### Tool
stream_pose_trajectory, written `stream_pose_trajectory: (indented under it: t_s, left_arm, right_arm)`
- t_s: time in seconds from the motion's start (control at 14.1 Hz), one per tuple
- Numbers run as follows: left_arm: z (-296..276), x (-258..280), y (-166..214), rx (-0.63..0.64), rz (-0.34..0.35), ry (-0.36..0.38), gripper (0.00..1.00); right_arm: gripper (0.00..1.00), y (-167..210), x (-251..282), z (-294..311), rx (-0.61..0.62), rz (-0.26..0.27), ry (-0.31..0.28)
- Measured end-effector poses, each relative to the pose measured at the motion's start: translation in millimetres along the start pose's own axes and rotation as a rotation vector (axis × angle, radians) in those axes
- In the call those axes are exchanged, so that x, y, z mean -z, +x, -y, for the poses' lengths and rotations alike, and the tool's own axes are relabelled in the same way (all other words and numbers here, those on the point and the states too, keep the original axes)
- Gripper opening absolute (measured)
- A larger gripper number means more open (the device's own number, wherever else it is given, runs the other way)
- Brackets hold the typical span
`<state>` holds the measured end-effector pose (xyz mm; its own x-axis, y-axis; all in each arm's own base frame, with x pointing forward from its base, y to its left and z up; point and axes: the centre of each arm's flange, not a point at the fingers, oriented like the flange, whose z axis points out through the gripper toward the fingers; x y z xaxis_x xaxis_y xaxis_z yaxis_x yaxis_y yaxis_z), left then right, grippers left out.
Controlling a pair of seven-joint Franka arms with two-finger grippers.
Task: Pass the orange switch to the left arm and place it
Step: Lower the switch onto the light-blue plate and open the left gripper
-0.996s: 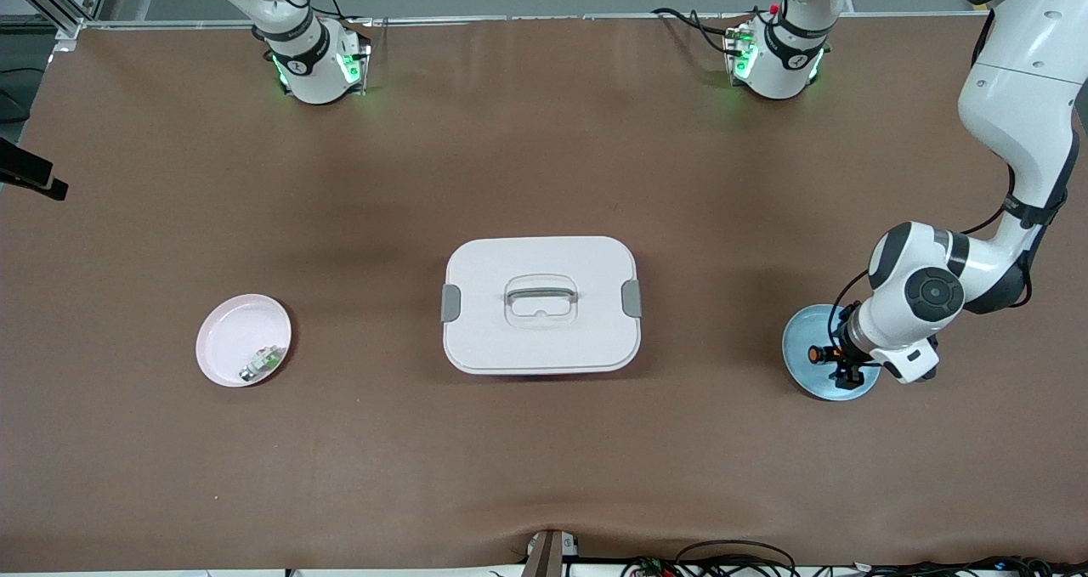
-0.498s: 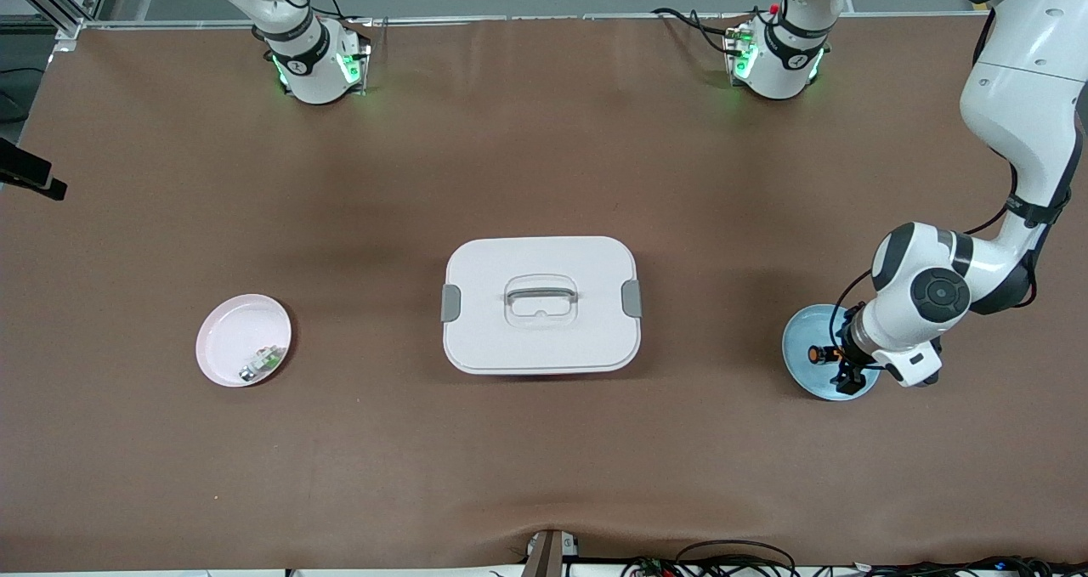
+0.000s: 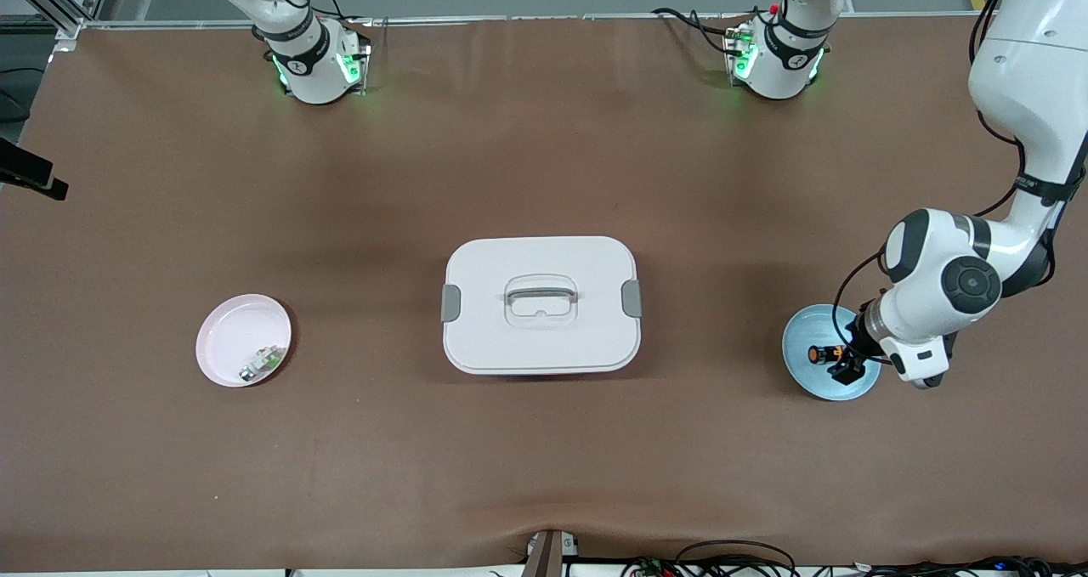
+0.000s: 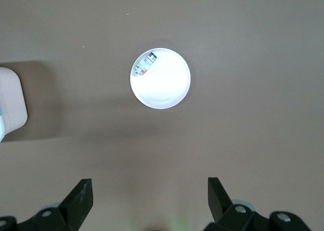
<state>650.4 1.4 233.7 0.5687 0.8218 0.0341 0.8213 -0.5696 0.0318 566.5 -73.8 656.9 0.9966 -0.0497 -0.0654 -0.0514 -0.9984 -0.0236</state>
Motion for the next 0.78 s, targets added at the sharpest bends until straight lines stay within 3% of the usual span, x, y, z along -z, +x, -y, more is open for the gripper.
stream_pose_trajectory:
  t_s: [0.36,0.78]
  left_arm:
    - [17,12,1,-0.189,0.024,-0.002,1.00]
    - [45,39,2,-0.522,0.031,-0.033,1.00]
  right_arm:
    - [1.00,0,0,0,0.035,-0.001,0.000]
    - [1.00,0,0,1,0.042,-0.002,0.000]
